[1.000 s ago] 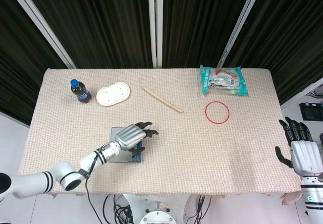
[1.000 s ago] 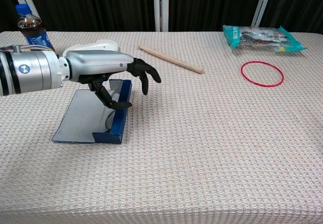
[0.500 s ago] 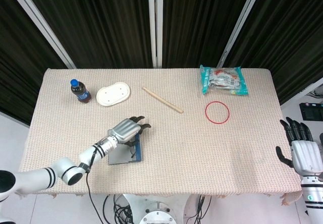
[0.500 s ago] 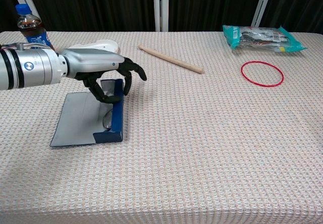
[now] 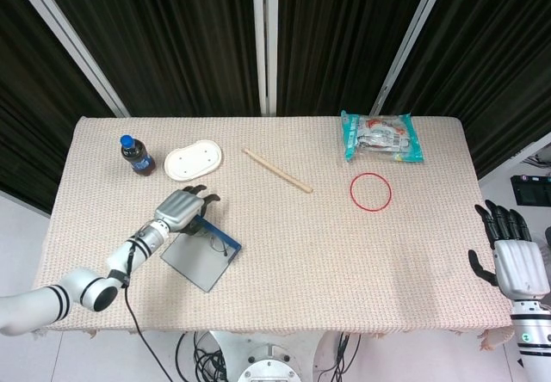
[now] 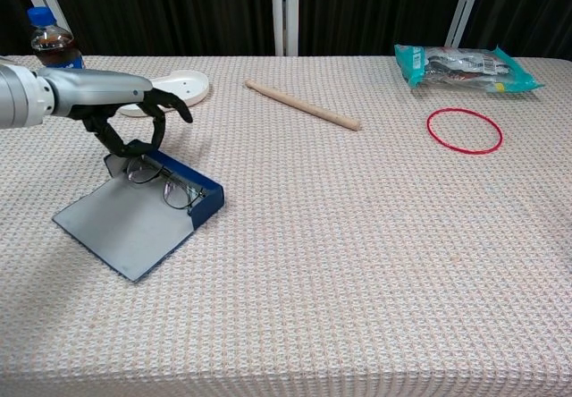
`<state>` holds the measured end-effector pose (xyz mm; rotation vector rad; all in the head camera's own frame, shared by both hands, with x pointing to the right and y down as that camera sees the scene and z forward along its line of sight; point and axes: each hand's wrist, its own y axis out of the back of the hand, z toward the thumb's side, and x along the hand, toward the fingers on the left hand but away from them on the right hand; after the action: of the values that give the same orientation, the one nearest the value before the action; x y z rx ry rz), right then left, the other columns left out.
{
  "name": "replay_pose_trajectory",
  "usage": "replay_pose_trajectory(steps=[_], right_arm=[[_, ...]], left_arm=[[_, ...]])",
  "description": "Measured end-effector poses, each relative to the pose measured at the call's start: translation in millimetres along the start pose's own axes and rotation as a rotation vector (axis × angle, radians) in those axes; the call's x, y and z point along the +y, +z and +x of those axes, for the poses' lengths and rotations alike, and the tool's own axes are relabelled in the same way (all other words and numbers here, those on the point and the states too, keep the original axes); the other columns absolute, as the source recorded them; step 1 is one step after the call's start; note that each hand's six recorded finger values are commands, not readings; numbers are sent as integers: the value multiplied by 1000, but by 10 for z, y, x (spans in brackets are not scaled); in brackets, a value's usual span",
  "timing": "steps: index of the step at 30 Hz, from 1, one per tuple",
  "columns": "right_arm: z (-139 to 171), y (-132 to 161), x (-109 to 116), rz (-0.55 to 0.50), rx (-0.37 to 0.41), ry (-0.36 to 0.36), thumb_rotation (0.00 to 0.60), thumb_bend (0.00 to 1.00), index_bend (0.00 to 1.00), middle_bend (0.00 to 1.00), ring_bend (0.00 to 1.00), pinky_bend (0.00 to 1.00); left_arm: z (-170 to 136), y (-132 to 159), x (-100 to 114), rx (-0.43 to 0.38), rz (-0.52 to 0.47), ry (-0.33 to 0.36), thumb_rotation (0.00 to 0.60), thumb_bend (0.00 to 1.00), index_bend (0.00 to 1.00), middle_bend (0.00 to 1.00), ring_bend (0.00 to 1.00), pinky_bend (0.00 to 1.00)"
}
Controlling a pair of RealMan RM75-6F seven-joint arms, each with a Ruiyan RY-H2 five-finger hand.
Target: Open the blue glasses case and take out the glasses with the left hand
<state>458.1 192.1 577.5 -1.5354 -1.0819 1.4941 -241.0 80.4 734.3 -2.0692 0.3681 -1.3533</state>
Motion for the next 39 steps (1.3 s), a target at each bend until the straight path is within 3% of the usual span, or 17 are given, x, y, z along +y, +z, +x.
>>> replay_pose_trajectory(steps=[20,28,31,39], right_arm=[[-24,112,-22,6,22,-2,600,375,0,19,0,0],[-32,120,0,5,23,-9,600,375,0,18,0,0],[-30,120,22,5,24,-13,600,376,0,18,0,0],[-71,173,172,12,39,-35,600,377,0,18,0,0]], left_arm=[[-322,-280,-98,68,-64,-76,600,476,161,468,104,206],[-315,-170,49,35,-90,21,600,444,182,243,101,232],[-288,-52,102,0,-95,58,600,433,223,223,96,232],[-244,96,28,-13,-53,7,600,433,280,219,72,237]])
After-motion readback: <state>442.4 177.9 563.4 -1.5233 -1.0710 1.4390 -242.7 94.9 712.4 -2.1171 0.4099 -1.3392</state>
